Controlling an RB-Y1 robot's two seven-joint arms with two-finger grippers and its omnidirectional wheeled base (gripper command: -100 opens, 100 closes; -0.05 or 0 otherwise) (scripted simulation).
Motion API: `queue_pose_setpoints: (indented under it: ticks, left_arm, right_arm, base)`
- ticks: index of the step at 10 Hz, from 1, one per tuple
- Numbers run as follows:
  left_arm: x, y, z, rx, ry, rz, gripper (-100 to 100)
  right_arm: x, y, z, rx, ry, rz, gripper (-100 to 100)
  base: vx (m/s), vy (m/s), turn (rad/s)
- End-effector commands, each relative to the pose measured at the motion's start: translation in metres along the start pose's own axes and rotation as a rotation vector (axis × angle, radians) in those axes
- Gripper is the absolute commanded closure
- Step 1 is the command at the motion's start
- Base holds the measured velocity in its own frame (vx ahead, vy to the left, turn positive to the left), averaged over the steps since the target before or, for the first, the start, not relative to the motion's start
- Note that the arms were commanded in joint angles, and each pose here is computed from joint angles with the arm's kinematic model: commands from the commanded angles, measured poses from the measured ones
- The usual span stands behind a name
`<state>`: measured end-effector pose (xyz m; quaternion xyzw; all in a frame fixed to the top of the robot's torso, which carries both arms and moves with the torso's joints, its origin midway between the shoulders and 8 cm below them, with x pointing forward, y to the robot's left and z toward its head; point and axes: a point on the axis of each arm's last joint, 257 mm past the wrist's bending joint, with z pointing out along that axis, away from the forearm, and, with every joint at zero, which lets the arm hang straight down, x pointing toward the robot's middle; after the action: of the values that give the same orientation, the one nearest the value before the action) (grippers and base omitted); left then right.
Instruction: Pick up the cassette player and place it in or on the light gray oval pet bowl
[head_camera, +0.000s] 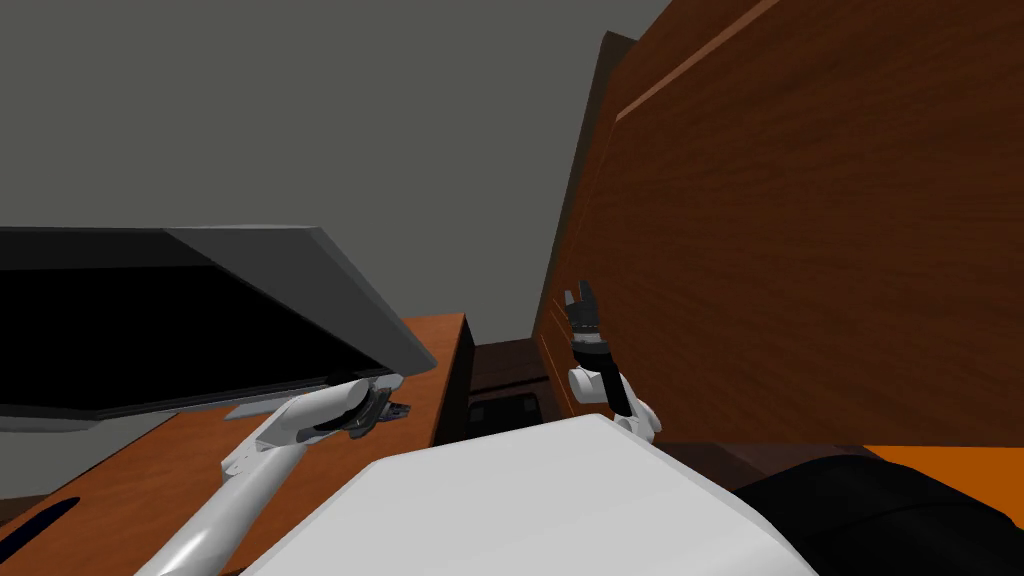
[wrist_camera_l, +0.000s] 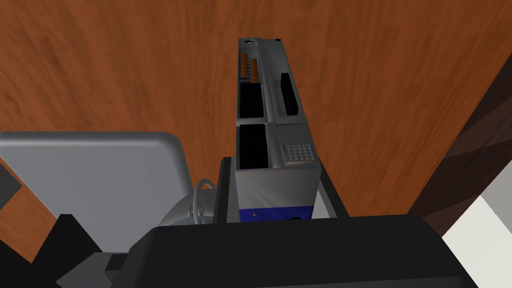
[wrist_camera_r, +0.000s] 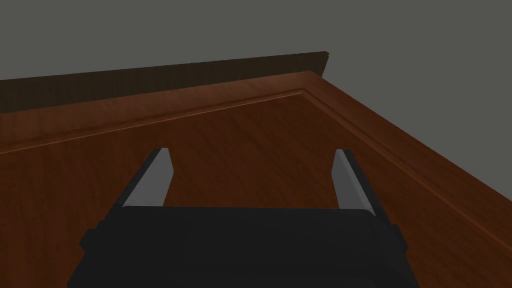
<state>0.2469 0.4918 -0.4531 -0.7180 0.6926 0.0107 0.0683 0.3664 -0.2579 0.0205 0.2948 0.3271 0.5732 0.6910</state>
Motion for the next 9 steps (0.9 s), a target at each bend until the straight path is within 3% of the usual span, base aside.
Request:
queue_pose_setpoints:
  ticks: [1,2,8,9]
  left_arm:
    - [-0.016,-0.009,-0.004,0.003,-0.009,-0.030,100]
    - [-0.016,-0.007,-0.003,-0.003,-0.008,-0.034,100]
    - [-0.069,-0.032,-0.020,-0.007,-0.031,-0.154,100]
    - [-0.071,-0.026,-0.016,-0.022,-0.031,-0.165,100]
  right_arm:
    - [0.000,0.000,0.000,0.000,0.000,0.000,0]
    - [0.000,0.000,0.000,0.000,0.000,0.000,0]
    - [0.000,0.000,0.000,0.000,0.000,0.000,0]
    - [0.000,0.000,0.000,0.000,0.000,0.000,0]
  base:
    - [-0.178,0.022,-0.267]
    - [-0.111,0.019,-0.082]
    - [-0.146,0.015,-0.225]
    - [-0.127,0.025,-0.155]
